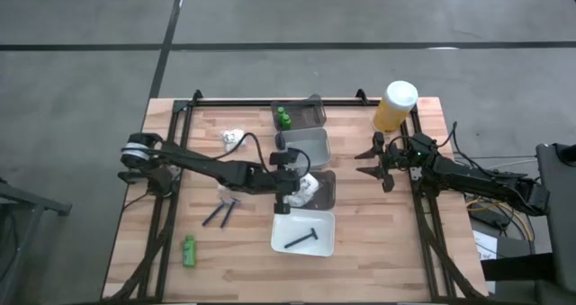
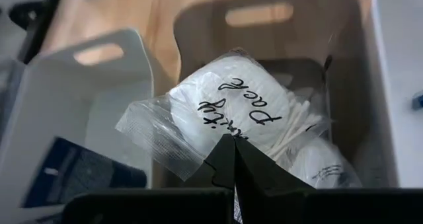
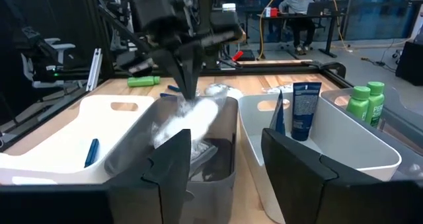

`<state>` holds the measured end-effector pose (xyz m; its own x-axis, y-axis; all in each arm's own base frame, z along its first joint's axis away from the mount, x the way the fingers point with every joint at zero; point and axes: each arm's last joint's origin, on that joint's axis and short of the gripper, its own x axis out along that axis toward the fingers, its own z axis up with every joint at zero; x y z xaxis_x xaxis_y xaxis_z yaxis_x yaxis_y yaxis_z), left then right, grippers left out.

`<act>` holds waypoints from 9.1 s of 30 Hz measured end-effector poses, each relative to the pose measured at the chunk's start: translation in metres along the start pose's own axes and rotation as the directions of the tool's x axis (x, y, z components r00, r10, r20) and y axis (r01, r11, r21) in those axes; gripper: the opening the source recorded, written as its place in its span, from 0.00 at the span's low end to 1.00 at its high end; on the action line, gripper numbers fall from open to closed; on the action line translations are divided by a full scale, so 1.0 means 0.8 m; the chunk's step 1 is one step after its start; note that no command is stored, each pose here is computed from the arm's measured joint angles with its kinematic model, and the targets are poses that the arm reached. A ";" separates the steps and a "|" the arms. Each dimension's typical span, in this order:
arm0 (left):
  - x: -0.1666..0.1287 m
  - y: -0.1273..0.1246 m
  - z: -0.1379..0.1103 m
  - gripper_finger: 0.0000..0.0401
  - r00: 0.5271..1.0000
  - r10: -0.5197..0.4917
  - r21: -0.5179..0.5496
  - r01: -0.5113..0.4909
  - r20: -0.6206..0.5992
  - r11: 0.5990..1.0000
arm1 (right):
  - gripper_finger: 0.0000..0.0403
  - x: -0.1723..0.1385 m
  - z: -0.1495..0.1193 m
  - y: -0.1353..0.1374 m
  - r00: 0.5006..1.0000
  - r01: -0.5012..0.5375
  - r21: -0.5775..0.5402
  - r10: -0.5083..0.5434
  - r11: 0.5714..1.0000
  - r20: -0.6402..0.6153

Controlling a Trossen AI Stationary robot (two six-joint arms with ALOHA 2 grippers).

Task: Pick & Place Travel size toiletries
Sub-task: Put the middle white cotton pack into the bottom black bin, then put the bottom white cotton pack into the bottom black bin

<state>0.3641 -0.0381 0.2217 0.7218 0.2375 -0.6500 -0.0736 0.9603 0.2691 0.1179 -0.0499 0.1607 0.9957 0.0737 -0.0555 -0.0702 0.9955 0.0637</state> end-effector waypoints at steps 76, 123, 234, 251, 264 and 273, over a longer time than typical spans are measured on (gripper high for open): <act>-0.183 0.050 -0.170 0.31 0.927 -0.027 -0.151 0.089 0.373 0.985 | 0.14 0.000 0.000 0.000 1.000 0.000 0.002 0.000 1.000 -0.002; -0.105 0.021 -0.273 0.28 0.986 0.006 -0.313 -0.058 -0.165 0.948 | 0.45 0.000 0.000 0.000 1.000 0.000 0.001 0.000 1.000 -0.002; -0.100 0.029 -0.013 0.05 0.795 -0.029 0.004 0.033 0.606 0.999 | 0.39 0.000 0.000 0.000 1.000 0.000 0.001 0.000 1.000 -0.002; -0.099 0.029 -0.014 0.05 0.805 -0.033 0.009 0.034 0.592 0.999 | 0.47 0.000 0.000 0.000 1.000 0.000 0.001 0.000 1.000 -0.002; -0.099 0.029 -0.014 0.05 0.805 -0.033 0.007 0.035 0.592 0.999 | 0.49 0.000 0.000 0.000 1.000 0.000 0.001 0.000 1.000 -0.002; -0.099 0.029 -0.014 0.05 0.805 -0.032 0.006 0.036 0.592 0.999 | 0.43 0.000 0.000 0.000 1.000 0.000 0.001 0.000 1.000 -0.002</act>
<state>0.2972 -0.0331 0.2712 0.9911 0.0732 -0.1109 -0.0434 0.9672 0.2504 0.1180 -0.0499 0.1605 0.9956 0.0740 -0.0572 -0.0702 0.9954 0.0649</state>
